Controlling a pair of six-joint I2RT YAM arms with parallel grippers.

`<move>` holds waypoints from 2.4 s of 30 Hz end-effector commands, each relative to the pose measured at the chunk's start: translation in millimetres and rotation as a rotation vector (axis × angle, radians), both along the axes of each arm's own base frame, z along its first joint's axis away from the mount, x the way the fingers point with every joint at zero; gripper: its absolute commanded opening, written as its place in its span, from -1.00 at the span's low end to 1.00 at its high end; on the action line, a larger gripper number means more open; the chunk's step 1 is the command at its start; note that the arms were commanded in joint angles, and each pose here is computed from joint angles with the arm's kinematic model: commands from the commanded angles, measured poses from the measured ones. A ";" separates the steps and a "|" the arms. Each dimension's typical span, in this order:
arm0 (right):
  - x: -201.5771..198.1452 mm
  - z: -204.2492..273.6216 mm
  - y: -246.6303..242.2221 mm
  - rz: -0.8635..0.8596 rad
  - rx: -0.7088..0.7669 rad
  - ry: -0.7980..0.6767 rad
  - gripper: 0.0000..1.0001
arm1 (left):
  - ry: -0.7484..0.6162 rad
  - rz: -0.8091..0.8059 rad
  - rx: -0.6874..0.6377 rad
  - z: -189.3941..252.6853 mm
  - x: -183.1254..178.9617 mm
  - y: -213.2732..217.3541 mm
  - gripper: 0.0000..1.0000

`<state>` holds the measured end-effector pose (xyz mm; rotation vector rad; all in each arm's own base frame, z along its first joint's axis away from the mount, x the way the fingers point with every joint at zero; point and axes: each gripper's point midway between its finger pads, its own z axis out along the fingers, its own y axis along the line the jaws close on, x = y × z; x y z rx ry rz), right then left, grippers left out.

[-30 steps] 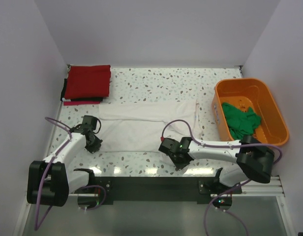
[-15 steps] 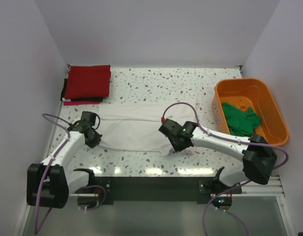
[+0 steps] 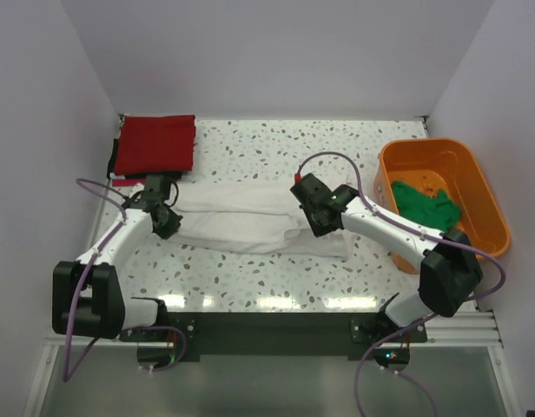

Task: Fold and stack the t-shirts
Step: Fold the tshirt

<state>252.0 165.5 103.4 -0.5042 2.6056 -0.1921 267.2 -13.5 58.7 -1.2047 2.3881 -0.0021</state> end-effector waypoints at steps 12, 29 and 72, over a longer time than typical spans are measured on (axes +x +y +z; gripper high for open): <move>76.9 37.3 0.9 -0.002 0.024 -0.164 -1.00 | -0.104 0.030 0.049 27.8 51.4 12.9 -1.00; 140.7 -5.0 -0.1 -0.067 -0.028 -0.119 -1.00 | -0.070 0.043 0.081 1.2 89.2 18.0 -1.00; 138.9 -92.4 5.1 -0.224 0.117 0.021 0.97 | 0.114 -0.303 -0.121 -77.5 25.0 -86.0 1.00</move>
